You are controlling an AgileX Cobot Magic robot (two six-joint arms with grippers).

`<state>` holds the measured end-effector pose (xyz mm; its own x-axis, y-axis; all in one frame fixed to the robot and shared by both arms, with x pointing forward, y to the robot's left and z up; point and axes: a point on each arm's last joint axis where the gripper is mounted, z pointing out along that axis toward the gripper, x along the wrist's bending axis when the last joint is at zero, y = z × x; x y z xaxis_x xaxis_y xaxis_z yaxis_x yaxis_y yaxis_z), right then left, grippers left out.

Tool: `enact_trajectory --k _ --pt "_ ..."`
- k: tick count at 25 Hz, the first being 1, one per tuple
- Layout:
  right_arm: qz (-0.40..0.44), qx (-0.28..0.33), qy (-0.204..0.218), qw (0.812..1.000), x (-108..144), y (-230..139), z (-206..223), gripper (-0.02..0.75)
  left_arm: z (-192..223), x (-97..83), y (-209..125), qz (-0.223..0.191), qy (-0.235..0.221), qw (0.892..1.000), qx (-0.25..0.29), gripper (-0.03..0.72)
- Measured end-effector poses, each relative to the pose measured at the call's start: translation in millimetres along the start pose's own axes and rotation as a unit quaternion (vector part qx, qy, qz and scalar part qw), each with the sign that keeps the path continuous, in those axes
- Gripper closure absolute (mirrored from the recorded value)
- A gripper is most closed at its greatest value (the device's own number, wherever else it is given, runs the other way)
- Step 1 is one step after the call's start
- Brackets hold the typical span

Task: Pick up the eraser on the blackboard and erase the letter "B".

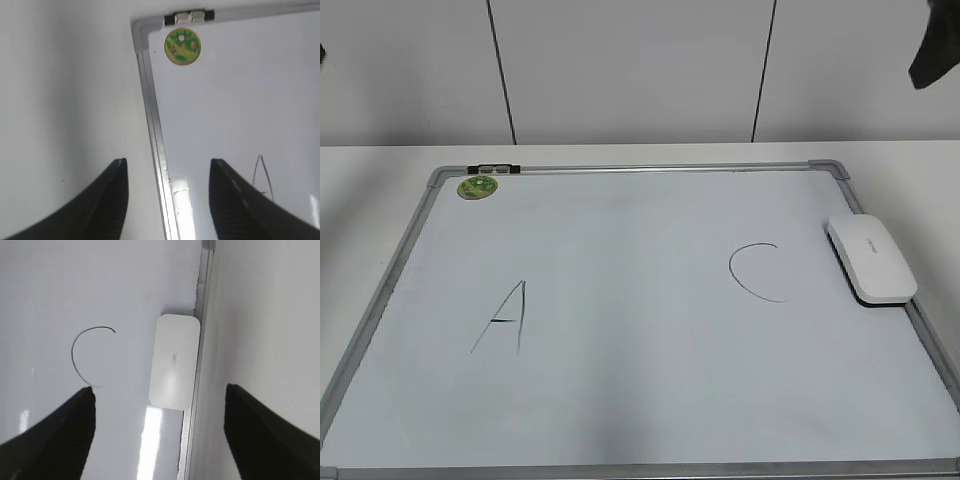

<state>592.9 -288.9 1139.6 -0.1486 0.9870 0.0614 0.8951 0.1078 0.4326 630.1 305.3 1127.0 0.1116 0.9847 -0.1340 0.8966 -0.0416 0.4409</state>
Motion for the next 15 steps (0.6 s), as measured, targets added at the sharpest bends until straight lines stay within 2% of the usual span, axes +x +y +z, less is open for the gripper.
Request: enact_trajectory --k 5,8,12,15 --pt "-0.008 -0.058 -0.006 0.998 9.8 -22.6 -58.8 0.144 -86.3 -18.6 -16.4 0.018 0.008 0.996 -0.09 0.302" --pt "-0.011 -0.084 -0.009 0.996 16.1 -46.7 -87.8 0.144 -132.4 -30.2 -37.2 0.029 0.012 0.99 -0.137 0.302" --pt "-0.009 -0.094 -0.01 0.995 22.9 -86.0 -107.1 0.144 -167.6 -41.5 -83.3 0.034 0.013 0.986 -0.161 0.302" --pt "-0.009 -0.097 -0.01 0.995 28.3 -125.2 -115.5 0.144 -177.3 -46.9 -121.3 0.034 0.013 0.987 -0.159 0.302"
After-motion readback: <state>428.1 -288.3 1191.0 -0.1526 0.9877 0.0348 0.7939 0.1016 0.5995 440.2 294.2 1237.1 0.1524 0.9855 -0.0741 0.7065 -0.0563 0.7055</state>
